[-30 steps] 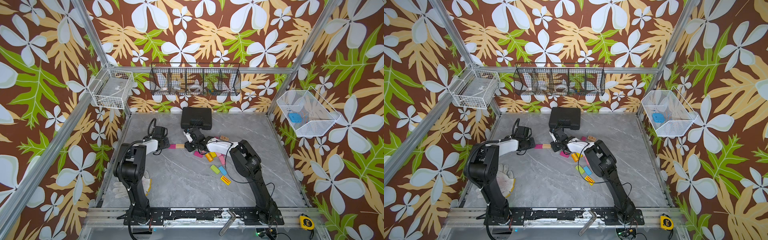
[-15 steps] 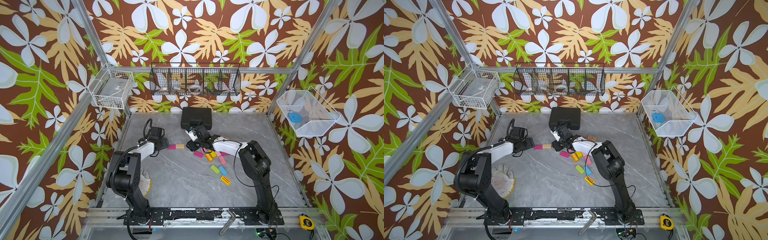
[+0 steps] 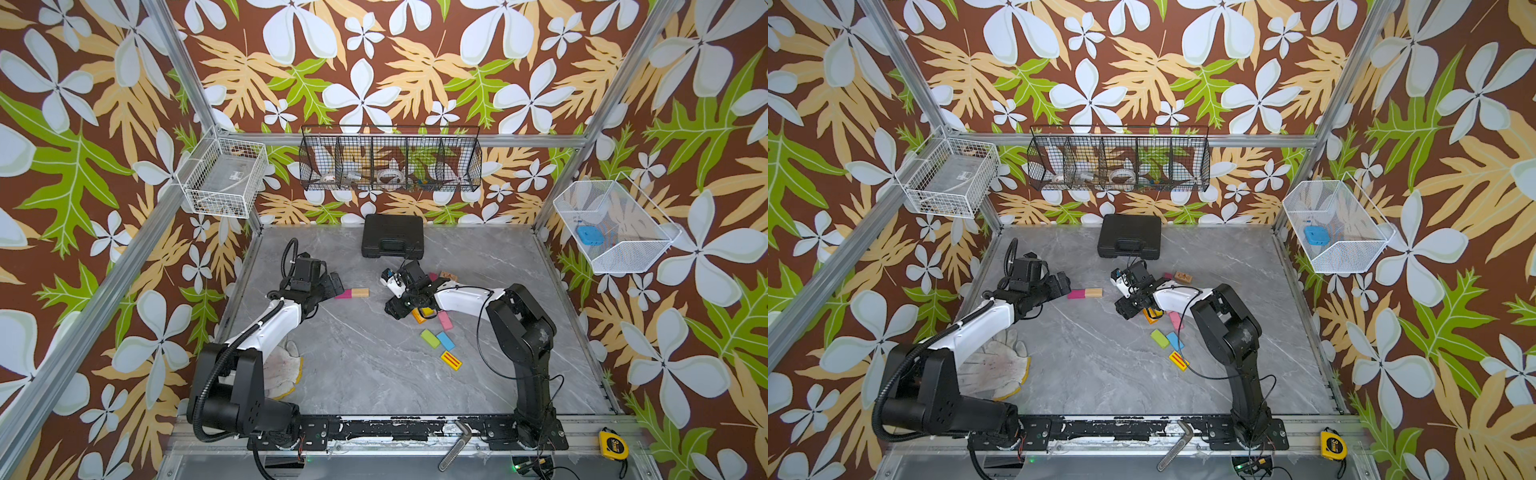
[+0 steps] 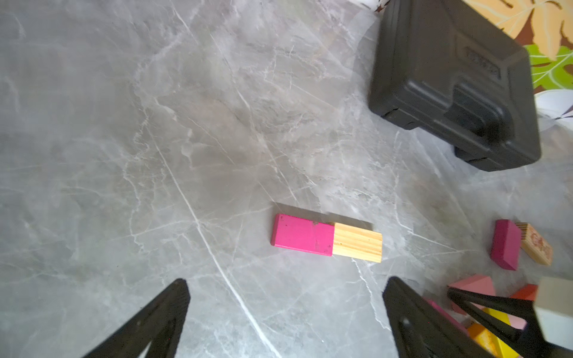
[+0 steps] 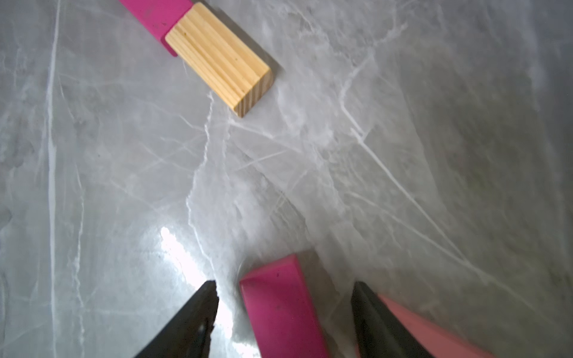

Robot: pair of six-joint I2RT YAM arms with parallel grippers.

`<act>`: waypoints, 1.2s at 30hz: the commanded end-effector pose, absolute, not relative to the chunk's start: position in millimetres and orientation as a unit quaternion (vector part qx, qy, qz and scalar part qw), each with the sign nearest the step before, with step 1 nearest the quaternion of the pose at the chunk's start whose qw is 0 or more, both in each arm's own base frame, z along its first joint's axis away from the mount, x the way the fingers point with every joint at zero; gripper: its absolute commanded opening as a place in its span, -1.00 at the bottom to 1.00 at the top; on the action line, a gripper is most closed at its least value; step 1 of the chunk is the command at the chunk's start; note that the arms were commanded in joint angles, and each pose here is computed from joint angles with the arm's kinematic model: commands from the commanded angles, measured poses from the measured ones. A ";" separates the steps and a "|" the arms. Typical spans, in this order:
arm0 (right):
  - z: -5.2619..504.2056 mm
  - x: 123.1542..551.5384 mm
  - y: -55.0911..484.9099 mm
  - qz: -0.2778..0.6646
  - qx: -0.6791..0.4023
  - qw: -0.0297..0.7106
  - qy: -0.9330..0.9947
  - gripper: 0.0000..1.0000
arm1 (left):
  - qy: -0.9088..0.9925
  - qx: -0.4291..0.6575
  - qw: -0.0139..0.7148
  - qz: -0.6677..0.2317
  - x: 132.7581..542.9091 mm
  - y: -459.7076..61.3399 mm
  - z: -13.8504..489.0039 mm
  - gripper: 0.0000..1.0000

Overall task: Assemble the number 7 with building blocks
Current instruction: Move the building block to the center of the board.

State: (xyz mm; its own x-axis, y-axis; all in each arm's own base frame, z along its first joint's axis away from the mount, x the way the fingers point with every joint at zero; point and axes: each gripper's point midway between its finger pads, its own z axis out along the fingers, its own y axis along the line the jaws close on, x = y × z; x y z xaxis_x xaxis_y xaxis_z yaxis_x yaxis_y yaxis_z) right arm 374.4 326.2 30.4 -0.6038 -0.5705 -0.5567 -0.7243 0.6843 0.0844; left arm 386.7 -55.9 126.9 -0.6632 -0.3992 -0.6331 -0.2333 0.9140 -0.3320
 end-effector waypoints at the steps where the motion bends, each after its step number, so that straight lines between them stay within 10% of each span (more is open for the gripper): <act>1: 27.4 364.0 318.4 0.146 -0.379 0.240 0.882 0.38 | 0.901 -0.176 0.378 -0.123 382.1 -57.8 135.3 1.00; 22: 38.5 339.5 319.8 0.198 -0.372 0.231 0.877 0.27 | 0.892 -0.168 0.390 -0.156 368.5 -68.4 143.6 1.00; 36: 14.9 364.2 286.4 0.090 -0.416 0.220 0.878 -0.31 | 0.891 -0.167 0.391 -0.158 366.2 -68.6 144.2 1.00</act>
